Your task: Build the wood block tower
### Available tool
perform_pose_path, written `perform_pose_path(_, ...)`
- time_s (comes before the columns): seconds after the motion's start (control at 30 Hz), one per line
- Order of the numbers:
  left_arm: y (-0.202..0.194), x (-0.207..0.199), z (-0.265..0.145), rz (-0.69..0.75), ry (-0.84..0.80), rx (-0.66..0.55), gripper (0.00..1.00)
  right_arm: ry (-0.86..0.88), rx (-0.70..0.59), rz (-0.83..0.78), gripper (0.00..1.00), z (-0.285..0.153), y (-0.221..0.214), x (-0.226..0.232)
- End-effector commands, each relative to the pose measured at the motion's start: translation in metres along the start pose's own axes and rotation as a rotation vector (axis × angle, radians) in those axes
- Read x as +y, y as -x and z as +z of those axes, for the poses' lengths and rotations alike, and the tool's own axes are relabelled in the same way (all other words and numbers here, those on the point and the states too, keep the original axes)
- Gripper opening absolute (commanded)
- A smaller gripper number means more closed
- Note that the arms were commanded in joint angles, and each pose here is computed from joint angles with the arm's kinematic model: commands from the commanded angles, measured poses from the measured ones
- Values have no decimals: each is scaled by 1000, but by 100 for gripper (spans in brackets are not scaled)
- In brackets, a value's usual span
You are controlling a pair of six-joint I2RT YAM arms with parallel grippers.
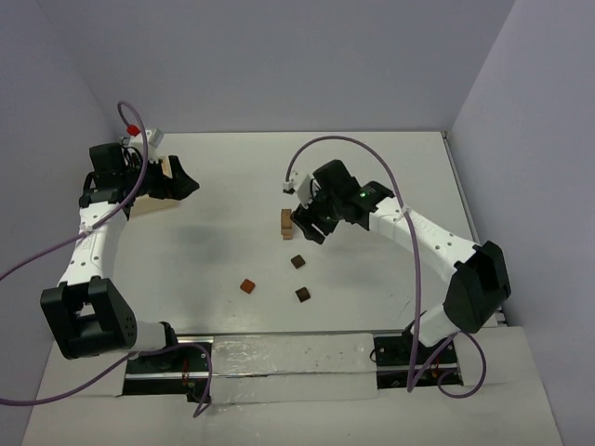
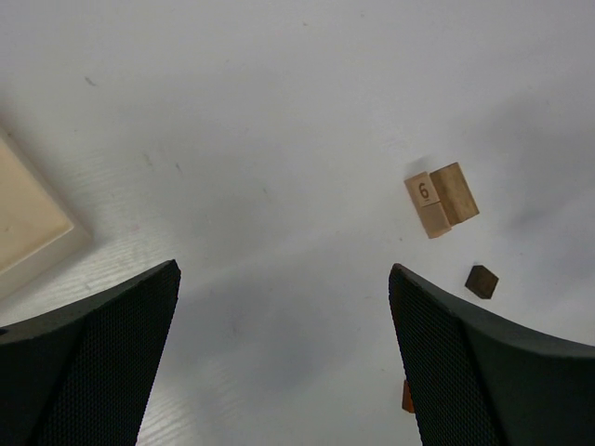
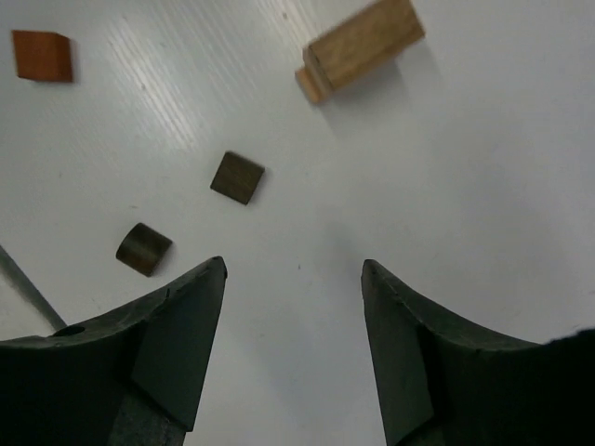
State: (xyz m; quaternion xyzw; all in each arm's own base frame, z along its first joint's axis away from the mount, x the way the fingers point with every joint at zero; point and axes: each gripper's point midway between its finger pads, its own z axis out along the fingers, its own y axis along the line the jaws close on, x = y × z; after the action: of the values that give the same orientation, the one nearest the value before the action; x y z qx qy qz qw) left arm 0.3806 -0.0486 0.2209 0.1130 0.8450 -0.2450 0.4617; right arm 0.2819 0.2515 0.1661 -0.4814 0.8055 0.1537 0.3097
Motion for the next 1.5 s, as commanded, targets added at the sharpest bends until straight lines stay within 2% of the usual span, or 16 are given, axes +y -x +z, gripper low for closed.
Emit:
perform_pose_path(0.0, 21, 19, -10, 46, 164, -82, 99, -140, 75, 229, 63, 23, -16, -10)
perform_pose_path(0.07, 25, 25, -12, 45, 210, -97, 99, -145, 132, 259, 63, 37, -28, -5)
perform_pose_path(0.27, 24, 25, -12, 81, 271, -95, 99, -179, 150, 271, 64, 67, -28, 10)
perform_pose_path(0.5, 13, 24, -9, 78, 262, -74, 99, -198, 225, 350, 64, 101, -40, 22)
perform_pose_path(1.3, 12, 19, -4, 83, 222, -77, 99, -79, 328, 384, 60, 123, -59, 46)
perform_pose_path(1.43, 12, 18, -4, 83, 216, -78, 99, -95, 335, 387, 56, 124, -61, 44)
perform_pose_path(1.47, 12, 18, -4, 83, 215, -78, 99, -96, 338, 387, 53, 124, -62, 44)
